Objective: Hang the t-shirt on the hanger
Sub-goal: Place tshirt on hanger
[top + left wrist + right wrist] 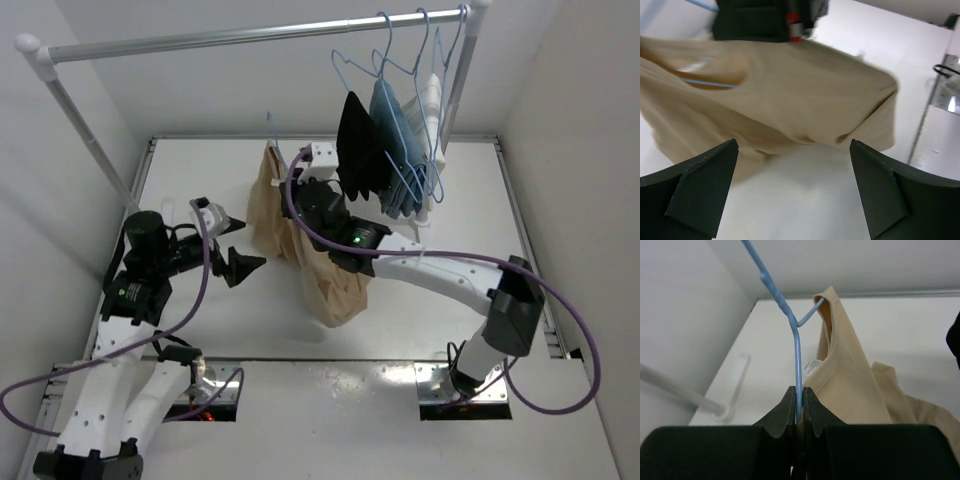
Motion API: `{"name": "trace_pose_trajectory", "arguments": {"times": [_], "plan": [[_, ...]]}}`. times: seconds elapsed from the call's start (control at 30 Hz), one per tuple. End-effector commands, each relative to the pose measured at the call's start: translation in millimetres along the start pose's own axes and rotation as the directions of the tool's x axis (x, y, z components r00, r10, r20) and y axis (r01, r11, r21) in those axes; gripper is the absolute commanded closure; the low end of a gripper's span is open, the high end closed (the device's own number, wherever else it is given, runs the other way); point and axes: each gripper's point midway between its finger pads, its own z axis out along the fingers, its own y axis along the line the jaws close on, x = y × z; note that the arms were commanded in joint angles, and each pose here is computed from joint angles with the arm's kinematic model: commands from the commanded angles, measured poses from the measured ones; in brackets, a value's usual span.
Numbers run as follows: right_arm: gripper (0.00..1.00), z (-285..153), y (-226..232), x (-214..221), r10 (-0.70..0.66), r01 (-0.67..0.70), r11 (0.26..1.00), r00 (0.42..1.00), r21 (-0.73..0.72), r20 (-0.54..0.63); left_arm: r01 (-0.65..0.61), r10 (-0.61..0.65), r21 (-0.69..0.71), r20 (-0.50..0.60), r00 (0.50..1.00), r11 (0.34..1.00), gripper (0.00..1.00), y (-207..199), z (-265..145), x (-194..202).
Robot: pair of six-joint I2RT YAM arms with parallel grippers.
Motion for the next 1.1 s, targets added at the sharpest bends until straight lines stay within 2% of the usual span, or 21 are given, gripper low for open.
{"name": "trace_pose_trajectory", "arguments": {"times": [0.0,0.03,0.1,0.2,0.33,0.43,0.53,0.7,0.87,0.97,1.0,1.03,1.07], "plan": [[1.00,15.7,16.6,-47.3,0.157,-0.186,0.976,0.960,0.110,0.230,0.080,-0.079,0.034,-0.038,0.996,0.996,0.00,-4.1,9.6,-6.6],[1.00,20.7,22.5,-56.3,0.172,-0.204,0.973,0.952,0.110,0.252,0.080,-0.079,0.032,-0.031,0.996,0.996,0.00,-3.3,11.1,-15.2],[1.00,30.3,36.2,-36.1,0.158,-0.190,0.975,0.959,0.118,0.237,0.093,-0.091,0.034,-0.046,0.995,0.995,0.00,-2.5,18.6,-18.3],[1.00,36.9,45.0,-37.0,0.167,-0.203,0.971,0.953,0.126,0.252,0.114,-0.113,0.006,-0.047,0.992,0.993,0.00,-0.2,22.1,-26.0],[1.00,41.8,55.1,-33.7,0.168,-0.202,0.972,0.954,0.118,0.248,0.134,-0.141,-0.106,-0.060,0.988,0.985,0.00,19.6,22.7,-20.8],[1.00,46.7,57.7,-29.9,0.160,-0.194,0.973,0.957,0.123,0.242,0.145,-0.153,-0.127,-0.061,0.986,0.981,0.00,23.1,23.4,-17.6],[1.00,50.2,58.2,-19.6,0.151,-0.181,0.975,0.964,0.124,0.221,0.152,-0.180,-0.240,-0.101,0.979,0.959,0.00,42.5,22.2,2.3],[1.00,46.2,66.4,-17.7,0.187,-0.210,0.973,0.961,0.095,0.203,0.097,-0.151,-0.295,-0.166,0.974,0.951,0.00,51.2,20.3,24.6],[1.00,45.8,77.0,-5.9,0.237,-0.250,0.966,0.959,0.068,0.158,0.029,-0.092,-0.305,-0.194,0.977,0.952,0.03,52.9,22.7,27.5],[1.00,48.1,79.3,5.0,0.246,-0.256,0.965,0.961,0.062,0.129,0.009,-0.084,-0.305,-0.233,0.969,0.952,0.13,52.4,25.7,41.0],[1.00,47.9,80.9,1.2,0.252,-0.262,0.963,0.958,0.058,0.134,0.007,-0.085,-0.313,-0.235,0.968,0.950,0.19,53.8,25.1,41.4],[1.00,45.1,84.5,5.1,0.256,-0.264,0.963,0.959,0.055,0.123,-0.004,-0.081,-0.318,-0.251,0.965,0.948,0.35,55.1,24.4,47.3],[1.00,45.0,84.1,6.7,0.262,-0.270,0.961,0.958,0.058,0.118,-0.009,-0.078,-0.314,-0.265,0.961,0.950,0.41,54.5,24.4,53.5]]}}
